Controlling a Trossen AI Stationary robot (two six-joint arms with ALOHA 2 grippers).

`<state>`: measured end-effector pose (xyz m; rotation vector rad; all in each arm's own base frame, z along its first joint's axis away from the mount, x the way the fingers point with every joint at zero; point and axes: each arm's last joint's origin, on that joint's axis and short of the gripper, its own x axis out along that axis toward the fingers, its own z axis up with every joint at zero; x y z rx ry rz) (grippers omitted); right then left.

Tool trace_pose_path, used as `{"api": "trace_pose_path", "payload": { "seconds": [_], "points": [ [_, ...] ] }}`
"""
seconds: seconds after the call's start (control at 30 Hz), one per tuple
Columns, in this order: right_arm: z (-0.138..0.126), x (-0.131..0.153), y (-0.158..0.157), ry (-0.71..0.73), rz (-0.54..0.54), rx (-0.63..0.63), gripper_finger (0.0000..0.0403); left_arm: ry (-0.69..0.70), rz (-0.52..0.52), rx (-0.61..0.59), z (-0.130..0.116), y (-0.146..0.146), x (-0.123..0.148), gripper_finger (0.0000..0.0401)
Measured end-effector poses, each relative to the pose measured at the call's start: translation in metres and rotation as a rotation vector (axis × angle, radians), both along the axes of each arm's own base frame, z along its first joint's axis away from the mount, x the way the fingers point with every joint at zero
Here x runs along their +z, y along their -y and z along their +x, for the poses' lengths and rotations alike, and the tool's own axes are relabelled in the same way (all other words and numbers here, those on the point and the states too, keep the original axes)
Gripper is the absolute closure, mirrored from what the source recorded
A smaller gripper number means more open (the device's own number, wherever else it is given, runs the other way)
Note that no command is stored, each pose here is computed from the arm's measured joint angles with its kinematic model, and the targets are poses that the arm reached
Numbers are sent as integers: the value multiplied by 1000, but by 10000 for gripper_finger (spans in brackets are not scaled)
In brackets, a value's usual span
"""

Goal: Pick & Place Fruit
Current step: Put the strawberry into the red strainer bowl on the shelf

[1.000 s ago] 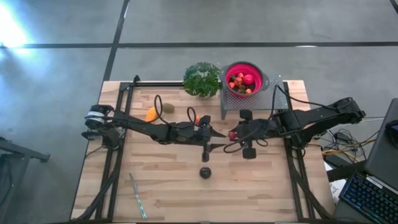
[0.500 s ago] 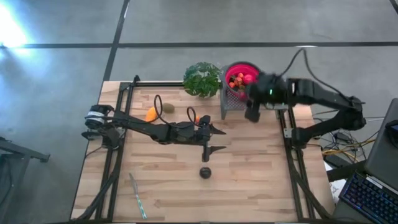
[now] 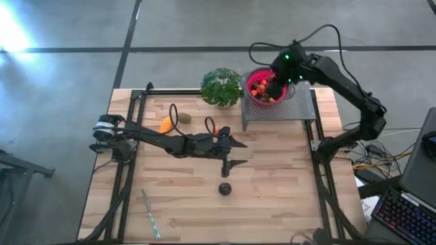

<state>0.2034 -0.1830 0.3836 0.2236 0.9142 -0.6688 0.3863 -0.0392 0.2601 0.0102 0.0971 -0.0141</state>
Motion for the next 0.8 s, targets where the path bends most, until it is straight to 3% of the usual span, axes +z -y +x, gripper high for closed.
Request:
{"api": "trace_pose_path", "payload": {
  "seconds": [0.33, 0.8],
  "points": [
    [11, -36, 39, -122, 99, -52, 261, -4, 0, 0, 0, 0, 0, 128],
    [17, -54, 46, -190, 157, -58, 249, -9, 0, 0, 0, 0, -1, 128]
  ]
}}
